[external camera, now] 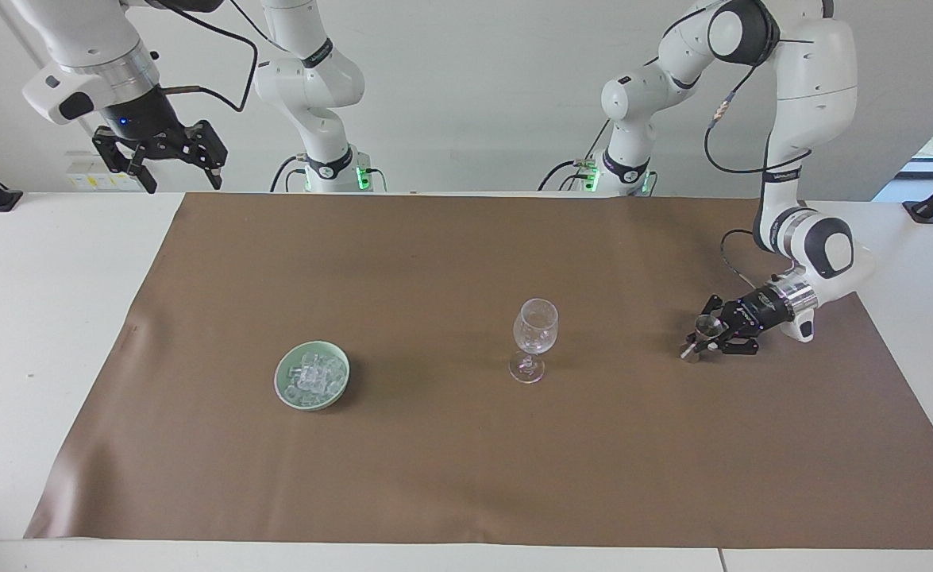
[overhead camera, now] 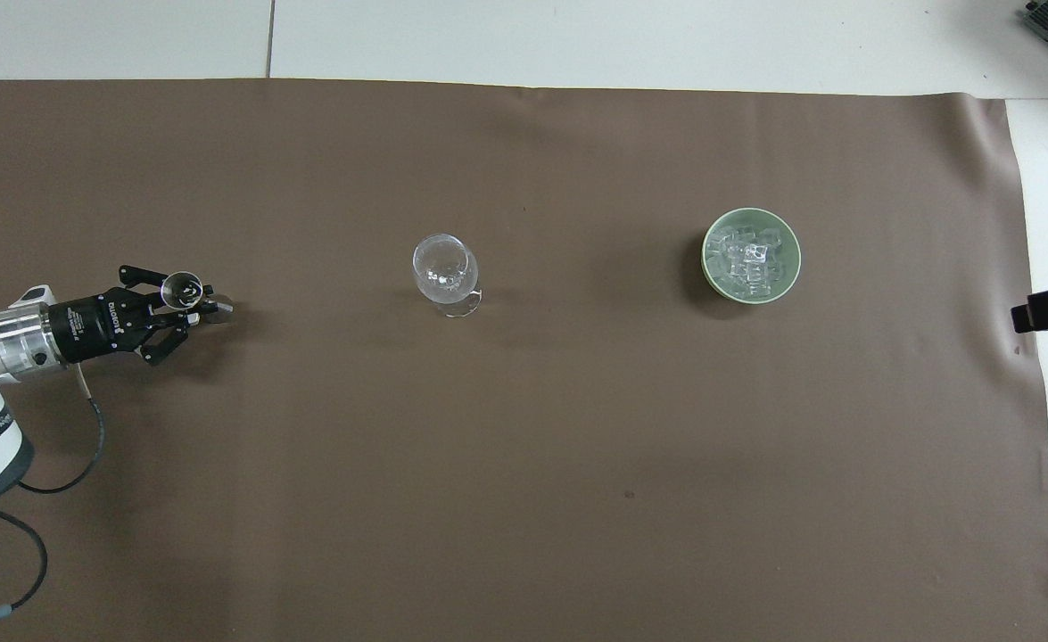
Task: Pour wine and add ice with both arms
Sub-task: 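Lift the silver cup with the left gripper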
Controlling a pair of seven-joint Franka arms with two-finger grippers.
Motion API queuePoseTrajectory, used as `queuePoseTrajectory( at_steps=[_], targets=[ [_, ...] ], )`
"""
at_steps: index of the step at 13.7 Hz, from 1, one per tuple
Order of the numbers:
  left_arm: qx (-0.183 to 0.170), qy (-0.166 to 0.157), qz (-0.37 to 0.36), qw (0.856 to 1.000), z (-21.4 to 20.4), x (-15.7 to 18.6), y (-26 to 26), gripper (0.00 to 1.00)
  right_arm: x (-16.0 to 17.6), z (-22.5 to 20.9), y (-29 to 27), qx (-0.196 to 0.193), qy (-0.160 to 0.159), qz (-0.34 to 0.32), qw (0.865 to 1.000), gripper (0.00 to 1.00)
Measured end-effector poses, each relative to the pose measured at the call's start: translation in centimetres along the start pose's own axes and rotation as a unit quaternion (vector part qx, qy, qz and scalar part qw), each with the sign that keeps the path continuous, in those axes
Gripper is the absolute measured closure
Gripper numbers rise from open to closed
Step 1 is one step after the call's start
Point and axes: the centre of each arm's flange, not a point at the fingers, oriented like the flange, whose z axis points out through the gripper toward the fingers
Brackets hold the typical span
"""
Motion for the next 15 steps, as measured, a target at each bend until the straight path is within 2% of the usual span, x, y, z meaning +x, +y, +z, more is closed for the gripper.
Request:
queuePoseTrajectory(
  at_steps=[11,15],
  targets=[
    [0.006,-0.009,-0.001,1.0,1.3,-1.0,0.1,0.79,0.0,0.0,0.0,0.0,0.0,0.0,1.0,0.0],
    [0.024,-0.008,0.009,1.0,3.6,-5.4,0.5,0.79,0.0,0.0,0.0,0.0,0.0,0.0,1.0,0.0]
  ],
)
